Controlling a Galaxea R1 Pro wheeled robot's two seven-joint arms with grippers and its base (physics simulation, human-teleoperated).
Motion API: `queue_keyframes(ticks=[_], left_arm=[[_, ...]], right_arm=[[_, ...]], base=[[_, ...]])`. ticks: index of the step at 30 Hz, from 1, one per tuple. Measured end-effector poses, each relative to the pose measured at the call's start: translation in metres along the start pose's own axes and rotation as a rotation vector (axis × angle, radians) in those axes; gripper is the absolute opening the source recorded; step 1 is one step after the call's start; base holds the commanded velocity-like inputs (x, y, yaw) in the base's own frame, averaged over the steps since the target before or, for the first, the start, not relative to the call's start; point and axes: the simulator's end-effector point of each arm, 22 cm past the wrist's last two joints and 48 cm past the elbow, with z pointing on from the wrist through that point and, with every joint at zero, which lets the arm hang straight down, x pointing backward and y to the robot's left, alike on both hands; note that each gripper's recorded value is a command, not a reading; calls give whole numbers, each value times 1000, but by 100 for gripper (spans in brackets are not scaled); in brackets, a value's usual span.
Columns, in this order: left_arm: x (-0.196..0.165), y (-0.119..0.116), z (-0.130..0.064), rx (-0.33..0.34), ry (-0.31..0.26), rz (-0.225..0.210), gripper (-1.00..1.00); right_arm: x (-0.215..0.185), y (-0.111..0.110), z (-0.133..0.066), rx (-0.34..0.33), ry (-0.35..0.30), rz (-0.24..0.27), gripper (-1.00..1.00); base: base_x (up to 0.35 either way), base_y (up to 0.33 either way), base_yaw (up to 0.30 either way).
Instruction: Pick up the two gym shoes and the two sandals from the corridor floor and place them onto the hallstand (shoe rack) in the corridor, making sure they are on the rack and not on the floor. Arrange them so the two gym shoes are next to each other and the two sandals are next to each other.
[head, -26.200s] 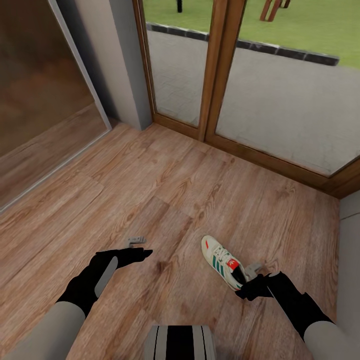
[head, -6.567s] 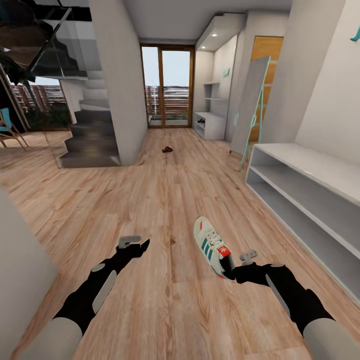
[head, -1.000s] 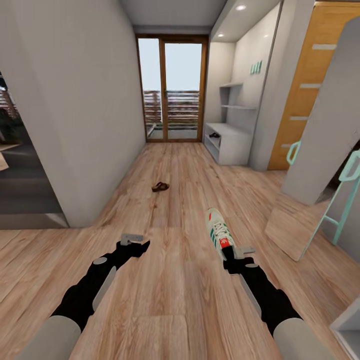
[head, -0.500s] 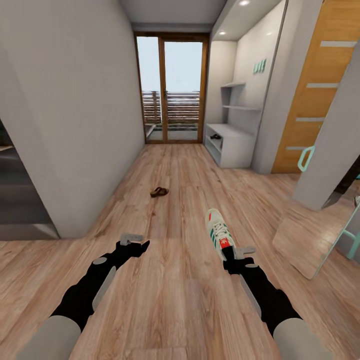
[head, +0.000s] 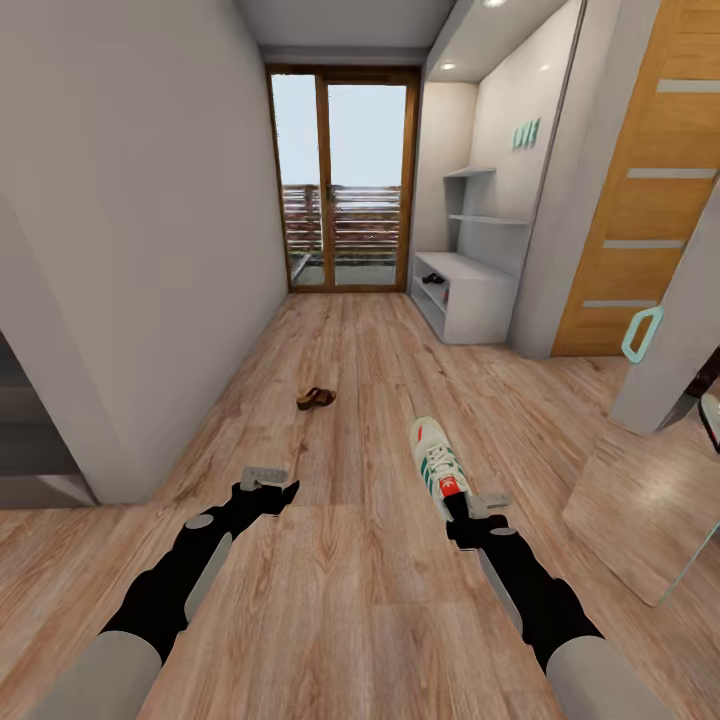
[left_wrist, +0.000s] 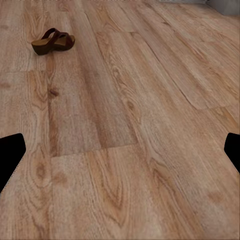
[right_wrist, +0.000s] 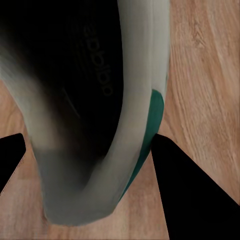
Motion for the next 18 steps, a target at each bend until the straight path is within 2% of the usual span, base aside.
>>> queue_keyframes(ticks=[18], left_arm=[[0,0,0,1,0,-1,100]], right_arm=[[1,0,0,1,2,-1,-100]], base=[[348,0,0]])
